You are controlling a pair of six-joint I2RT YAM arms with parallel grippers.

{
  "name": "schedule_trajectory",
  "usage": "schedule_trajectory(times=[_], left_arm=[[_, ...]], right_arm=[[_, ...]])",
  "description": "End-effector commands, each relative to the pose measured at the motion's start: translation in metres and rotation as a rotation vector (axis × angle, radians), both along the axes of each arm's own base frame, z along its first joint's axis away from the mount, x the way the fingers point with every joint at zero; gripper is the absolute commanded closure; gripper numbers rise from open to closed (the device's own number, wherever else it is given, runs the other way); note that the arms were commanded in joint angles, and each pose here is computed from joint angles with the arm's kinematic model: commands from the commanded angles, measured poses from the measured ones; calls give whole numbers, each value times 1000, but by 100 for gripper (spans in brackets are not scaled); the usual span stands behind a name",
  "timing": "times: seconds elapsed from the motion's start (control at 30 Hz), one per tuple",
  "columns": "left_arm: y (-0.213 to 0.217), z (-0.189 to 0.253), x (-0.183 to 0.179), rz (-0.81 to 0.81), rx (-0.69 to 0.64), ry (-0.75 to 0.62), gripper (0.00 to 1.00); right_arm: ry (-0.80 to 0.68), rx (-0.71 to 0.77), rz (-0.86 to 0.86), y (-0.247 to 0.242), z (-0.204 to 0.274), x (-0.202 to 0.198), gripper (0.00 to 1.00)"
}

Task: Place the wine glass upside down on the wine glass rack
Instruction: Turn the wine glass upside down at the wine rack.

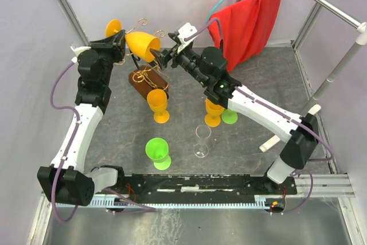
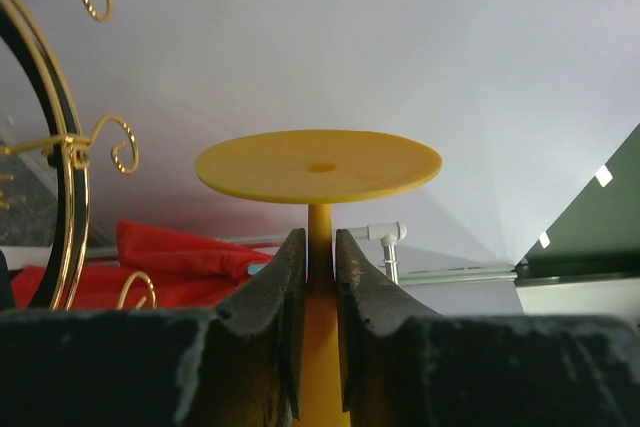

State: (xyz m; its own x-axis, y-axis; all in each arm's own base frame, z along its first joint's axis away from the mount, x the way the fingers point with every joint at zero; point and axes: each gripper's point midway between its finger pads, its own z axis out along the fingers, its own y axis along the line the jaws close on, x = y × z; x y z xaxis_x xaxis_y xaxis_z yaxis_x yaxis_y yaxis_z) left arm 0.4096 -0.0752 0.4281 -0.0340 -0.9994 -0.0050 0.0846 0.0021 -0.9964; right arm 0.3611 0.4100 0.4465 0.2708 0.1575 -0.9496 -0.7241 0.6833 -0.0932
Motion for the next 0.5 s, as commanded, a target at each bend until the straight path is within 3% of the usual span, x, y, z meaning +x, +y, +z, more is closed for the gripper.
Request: schedule_trajectory(times=[0.0,0.23,0.47], left_arm=[[21,58,-6,53,135,-177,97],[41,70,3,76,309,-242,97],[76,60,-10,255,815,-162,90]], right_arm=[[-54,-77,-112,-44,23,-15,9],[-7,-204,-321,-106,9,-18,0],[29,-320,-470,-151,-13,-23,0]])
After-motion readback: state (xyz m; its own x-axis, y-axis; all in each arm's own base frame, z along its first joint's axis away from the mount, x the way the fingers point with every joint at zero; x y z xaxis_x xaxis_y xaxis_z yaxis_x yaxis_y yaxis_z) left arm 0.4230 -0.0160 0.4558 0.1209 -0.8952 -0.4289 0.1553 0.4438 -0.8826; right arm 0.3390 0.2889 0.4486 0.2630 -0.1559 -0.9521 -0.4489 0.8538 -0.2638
